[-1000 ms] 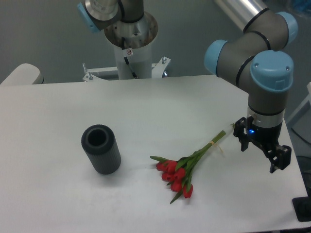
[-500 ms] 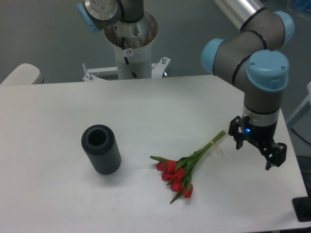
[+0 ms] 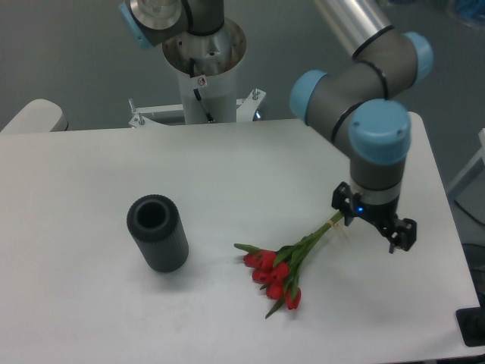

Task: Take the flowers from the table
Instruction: 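Move the open gripper along the stems toward the red tulip heads, then lower the gripper over the stems and close it around them, then lift the grasped tulip bouquet up off the table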

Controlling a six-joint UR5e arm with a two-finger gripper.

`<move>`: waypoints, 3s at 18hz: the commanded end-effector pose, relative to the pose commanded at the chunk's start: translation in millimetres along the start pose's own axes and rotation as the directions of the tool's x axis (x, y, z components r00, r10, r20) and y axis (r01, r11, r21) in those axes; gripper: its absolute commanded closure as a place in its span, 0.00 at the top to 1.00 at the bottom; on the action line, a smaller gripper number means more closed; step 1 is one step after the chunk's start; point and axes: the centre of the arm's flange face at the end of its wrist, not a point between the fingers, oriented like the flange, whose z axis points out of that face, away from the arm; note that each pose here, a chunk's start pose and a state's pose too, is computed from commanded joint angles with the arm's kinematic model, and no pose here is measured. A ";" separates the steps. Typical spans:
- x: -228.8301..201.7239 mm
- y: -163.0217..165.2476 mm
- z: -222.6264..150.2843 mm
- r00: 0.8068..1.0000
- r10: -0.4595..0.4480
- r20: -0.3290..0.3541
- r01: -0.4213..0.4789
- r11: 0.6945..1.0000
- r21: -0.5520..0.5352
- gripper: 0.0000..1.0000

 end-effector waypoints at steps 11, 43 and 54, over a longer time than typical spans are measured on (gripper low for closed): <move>42.1 -5.9 48.7 0.989 0.060 -0.134 -0.052 0.997 0.066 1.00; 85.3 -32.1 106.3 0.989 0.128 -0.069 -0.120 0.987 0.105 0.41; 45.7 -40.0 56.5 0.989 0.147 0.028 -0.150 0.974 0.168 0.28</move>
